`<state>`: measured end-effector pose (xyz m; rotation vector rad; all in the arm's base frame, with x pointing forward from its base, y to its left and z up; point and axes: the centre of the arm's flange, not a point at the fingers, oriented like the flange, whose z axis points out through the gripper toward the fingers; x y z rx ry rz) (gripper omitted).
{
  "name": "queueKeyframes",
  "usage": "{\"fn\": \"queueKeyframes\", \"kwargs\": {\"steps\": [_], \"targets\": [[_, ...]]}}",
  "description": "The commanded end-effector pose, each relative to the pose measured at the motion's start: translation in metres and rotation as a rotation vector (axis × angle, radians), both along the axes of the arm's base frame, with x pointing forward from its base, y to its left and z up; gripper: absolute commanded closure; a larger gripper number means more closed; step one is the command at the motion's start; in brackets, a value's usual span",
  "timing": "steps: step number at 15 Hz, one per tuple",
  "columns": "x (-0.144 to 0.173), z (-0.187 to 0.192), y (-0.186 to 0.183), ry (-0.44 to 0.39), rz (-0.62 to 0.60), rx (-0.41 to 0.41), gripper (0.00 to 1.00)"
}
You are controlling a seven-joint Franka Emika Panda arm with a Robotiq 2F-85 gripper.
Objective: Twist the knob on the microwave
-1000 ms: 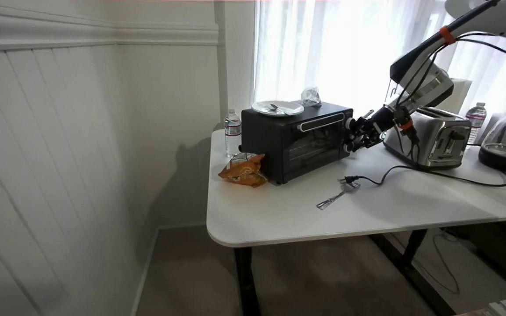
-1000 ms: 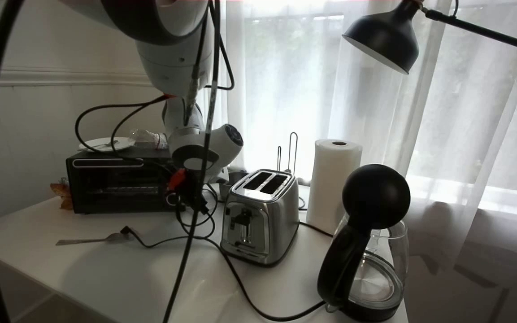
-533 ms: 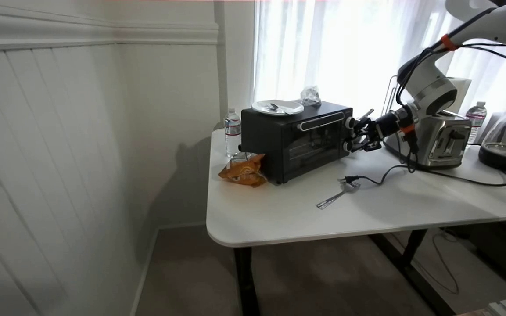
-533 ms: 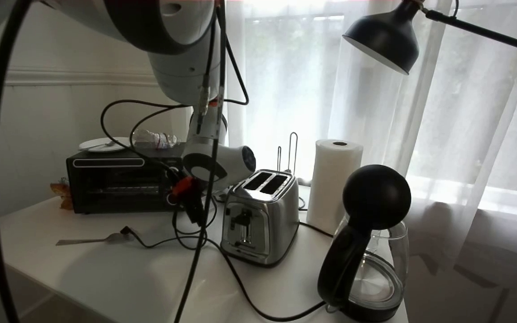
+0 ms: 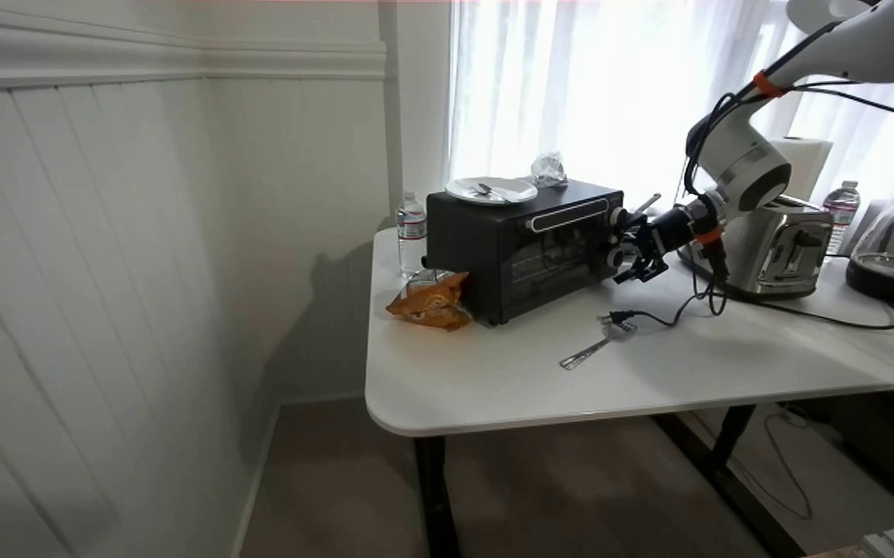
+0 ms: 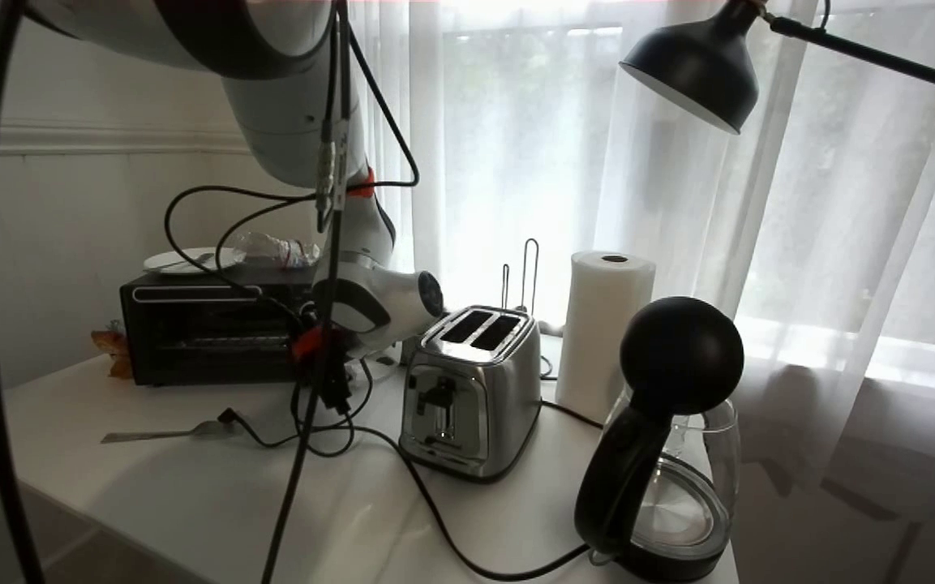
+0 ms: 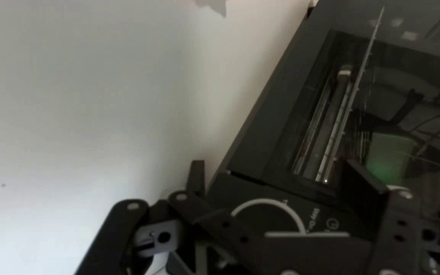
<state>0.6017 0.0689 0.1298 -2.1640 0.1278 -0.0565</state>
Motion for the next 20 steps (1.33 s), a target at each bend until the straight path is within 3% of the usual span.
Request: {"fn": "queueKeyframes", "kwargs": {"steps": [1,5,9,13,16,20], "targets": [[0.0,0.022,0.021,-0.104,0.061,-0.031,0.0],[-0.002,0.055,0.031,-0.202,0.184,-0.156,0.0],[-0.008,0.09,0.03,-0.227,0.333,-0.308,0.0],[-0.008,0.144,0.031,-0.307,0.453,-0.476,0.0],[-0.01,0.185,0.036,-0.321,0.55,-0.617,0.0],[-0.028,0.231,0.05,-0.321,0.571,-0.848,0.0]]}}
